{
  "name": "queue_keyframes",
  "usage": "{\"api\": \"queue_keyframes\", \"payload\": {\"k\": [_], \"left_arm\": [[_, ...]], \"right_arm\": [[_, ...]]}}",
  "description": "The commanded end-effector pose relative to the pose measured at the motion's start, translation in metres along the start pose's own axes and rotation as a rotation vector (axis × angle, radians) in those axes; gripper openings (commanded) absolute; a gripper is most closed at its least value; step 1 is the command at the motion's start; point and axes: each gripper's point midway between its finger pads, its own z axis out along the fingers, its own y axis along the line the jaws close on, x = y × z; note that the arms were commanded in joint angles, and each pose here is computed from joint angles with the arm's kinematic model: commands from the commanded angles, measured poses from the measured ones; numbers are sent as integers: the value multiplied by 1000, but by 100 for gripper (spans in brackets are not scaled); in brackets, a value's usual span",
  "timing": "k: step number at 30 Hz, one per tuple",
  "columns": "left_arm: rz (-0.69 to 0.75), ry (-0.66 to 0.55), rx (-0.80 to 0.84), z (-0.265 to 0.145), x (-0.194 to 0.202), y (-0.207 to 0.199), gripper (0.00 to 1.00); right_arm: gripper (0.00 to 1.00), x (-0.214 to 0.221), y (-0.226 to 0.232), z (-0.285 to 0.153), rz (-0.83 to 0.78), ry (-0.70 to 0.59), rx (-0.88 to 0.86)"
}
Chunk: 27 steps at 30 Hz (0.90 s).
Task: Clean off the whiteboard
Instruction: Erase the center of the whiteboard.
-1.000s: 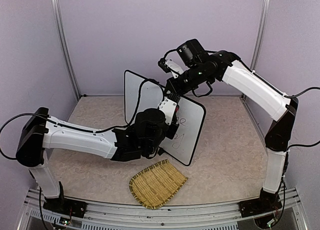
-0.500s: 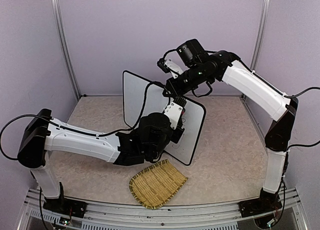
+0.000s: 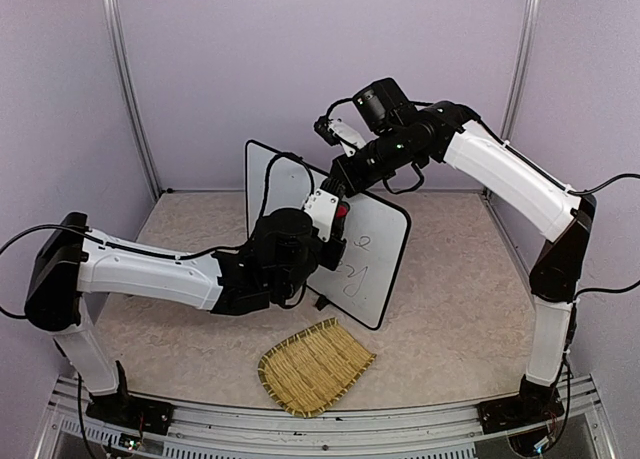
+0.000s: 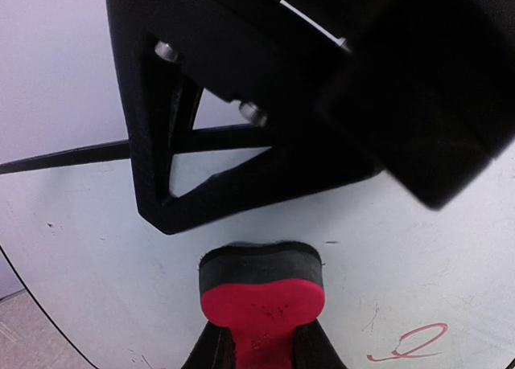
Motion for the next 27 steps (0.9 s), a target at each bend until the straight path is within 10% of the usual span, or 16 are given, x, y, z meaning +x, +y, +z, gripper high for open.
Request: {"api": "queue_keyframes", "payload": {"k": [1, 14, 27], "left_arm": [[-4, -6, 41, 3, 10, -14, 17], [32, -17, 121, -6, 16, -67, 17], [-99, 13, -2, 6, 19, 15, 17]], "right_arm": [[0, 21, 39, 6, 1, 79, -120], [0, 20, 38, 5, 0, 76, -118], [0, 21, 37, 3, -1, 78, -110]]}}
